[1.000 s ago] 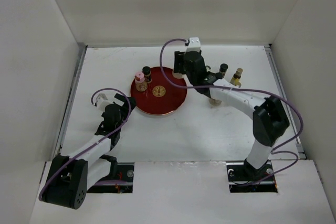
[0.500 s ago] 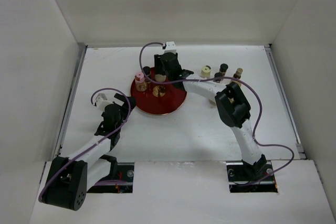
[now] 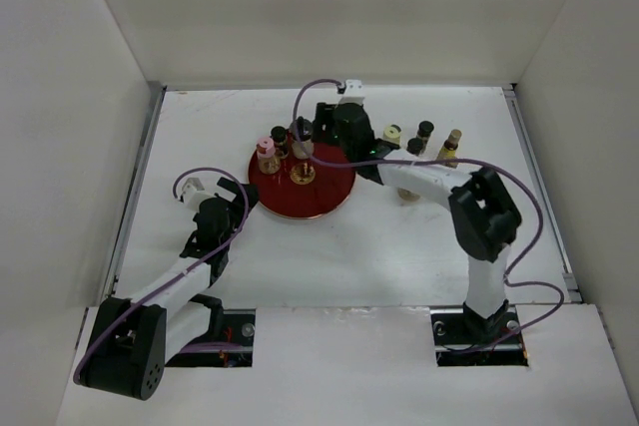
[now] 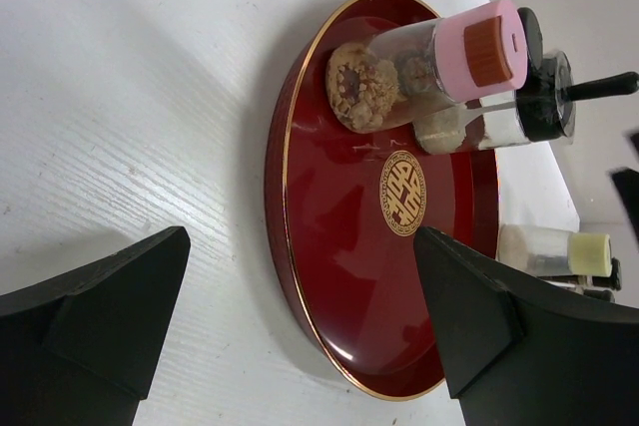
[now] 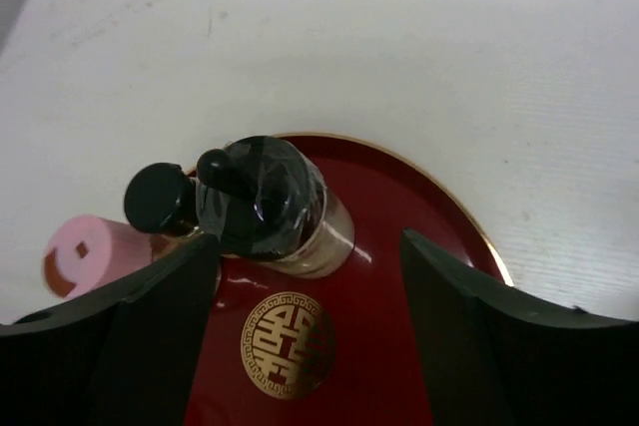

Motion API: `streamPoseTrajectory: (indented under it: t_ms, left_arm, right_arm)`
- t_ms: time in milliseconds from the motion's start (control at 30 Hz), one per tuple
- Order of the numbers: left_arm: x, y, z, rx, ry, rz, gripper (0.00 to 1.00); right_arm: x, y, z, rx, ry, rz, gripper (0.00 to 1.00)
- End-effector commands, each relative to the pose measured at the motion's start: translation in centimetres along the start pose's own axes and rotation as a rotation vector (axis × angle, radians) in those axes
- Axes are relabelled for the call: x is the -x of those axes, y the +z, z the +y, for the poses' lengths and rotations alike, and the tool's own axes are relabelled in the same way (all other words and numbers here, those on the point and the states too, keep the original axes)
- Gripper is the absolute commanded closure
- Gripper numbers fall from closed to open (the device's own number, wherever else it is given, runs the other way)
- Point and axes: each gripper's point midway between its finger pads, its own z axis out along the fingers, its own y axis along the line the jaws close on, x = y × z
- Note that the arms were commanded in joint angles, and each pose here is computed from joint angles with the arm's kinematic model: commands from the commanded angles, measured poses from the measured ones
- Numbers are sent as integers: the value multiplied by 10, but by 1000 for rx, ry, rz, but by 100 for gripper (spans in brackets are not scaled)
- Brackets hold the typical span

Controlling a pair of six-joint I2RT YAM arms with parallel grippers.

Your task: Organize the condiment bottles

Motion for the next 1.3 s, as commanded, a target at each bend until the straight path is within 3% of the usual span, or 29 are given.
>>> streamPoseTrajectory:
  t_ms: [0, 133, 200, 300, 467, 667, 1167, 1267]
  left_arm:
    - [10, 0, -12, -42, -17, -38, 0]
    - [11, -1, -15, -53, -17, -36, 0]
    - [11, -1, -13, -46, -16, -43, 0]
    - [8, 1, -12, -42, -16, -28, 0]
    - [10, 0, -13, -42, -12, -41, 0]
    - [10, 0, -14, -46, -10, -42, 0]
    - [7, 3, -11, -30, -6, -30, 0]
    - [5, 3, -11, -35, -8, -17, 0]
  right_arm:
    - [91, -44, -17, 32, 98, -212, 30]
    - [84, -64, -89, -108, 76, -191, 64]
    - [81, -69, -120, -180, 72, -175, 67]
    - [68, -68, -164, -284, 41, -102, 60]
    - [56, -55, -198, -349, 0, -40, 33]
    - [45, -40, -196, -321, -62, 14, 23]
    - [13, -17, -196, -307, -80, 115, 32]
    - [12, -16, -194, -313, -70, 106, 45]
